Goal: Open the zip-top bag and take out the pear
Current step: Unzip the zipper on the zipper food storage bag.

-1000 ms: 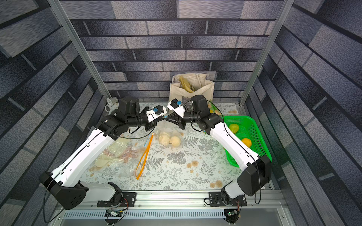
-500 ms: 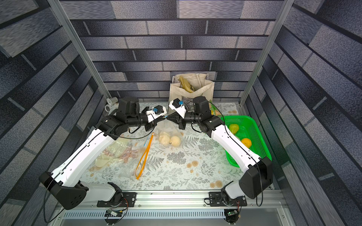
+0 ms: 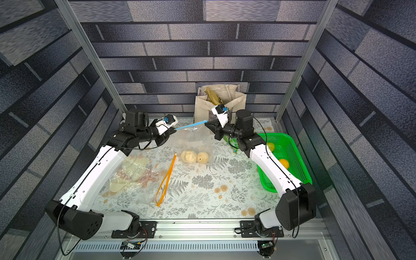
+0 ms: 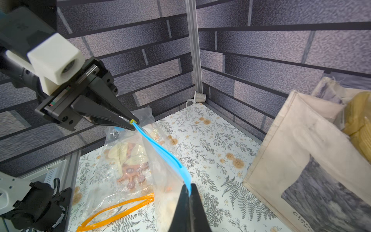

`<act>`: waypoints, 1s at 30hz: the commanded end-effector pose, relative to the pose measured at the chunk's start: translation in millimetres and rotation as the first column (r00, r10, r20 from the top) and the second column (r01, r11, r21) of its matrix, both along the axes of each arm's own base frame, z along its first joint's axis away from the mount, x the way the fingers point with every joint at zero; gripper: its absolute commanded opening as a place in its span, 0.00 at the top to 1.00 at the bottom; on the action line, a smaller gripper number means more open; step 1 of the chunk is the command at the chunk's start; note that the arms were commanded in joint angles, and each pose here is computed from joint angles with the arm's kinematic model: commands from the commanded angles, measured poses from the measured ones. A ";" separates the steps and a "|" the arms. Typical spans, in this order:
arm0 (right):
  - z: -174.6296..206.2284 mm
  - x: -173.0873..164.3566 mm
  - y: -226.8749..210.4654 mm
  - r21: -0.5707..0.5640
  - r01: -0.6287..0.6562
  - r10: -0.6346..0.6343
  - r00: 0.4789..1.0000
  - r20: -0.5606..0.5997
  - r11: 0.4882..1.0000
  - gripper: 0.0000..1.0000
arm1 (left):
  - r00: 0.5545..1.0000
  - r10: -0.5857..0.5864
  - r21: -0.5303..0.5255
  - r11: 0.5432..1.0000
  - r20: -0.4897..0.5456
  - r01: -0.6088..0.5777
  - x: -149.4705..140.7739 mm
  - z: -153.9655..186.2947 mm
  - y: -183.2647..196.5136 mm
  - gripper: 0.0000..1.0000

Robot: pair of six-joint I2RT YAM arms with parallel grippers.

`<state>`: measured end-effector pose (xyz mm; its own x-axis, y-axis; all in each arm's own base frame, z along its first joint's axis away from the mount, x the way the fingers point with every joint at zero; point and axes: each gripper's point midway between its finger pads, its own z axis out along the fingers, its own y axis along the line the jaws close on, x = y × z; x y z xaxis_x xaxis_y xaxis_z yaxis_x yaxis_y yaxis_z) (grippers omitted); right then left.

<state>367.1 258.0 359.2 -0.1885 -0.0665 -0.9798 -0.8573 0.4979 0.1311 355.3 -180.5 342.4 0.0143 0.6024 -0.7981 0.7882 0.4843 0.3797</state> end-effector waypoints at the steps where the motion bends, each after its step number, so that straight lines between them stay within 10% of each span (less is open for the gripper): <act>1: 23.4 28.4 -43.0 0.060 0.199 -0.201 0.979 0.030 0.978 1.00 | 0.989 0.147 0.016 0.989 0.009 -0.147 10.1 5.1 41.3 1.00; 10: 26.2 55.4 -50.1 0.107 0.249 -0.251 0.968 0.004 0.962 1.00 | 0.954 0.299 0.019 0.954 0.030 -0.300 23.8 14.8 72.6 1.00; 23: 64.1 121.3 19.6 0.283 -0.030 0.025 0.999 0.024 0.959 1.00 | 0.881 0.449 -0.129 0.892 0.150 -0.433 30.7 82.7 88.5 1.00; 28: 27.1 131.8 35.2 0.240 -0.029 0.052 0.994 -0.092 0.970 0.42 | 0.933 0.345 -0.094 0.937 0.100 -0.336 -8.7 42.5 55.1 1.00; 30: 12.1 126.5 30.2 0.211 -0.003 0.024 0.995 -0.098 0.978 0.35 | 0.964 0.257 -0.067 0.965 0.071 -0.252 -28.2 19.5 31.4 0.99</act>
<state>498.5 292.7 383.3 -0.2661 0.1543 -0.9515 -0.8555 0.4171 0.3069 350.4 -129.6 378.7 -0.0800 0.5470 -0.8333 0.5462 0.7233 0.4224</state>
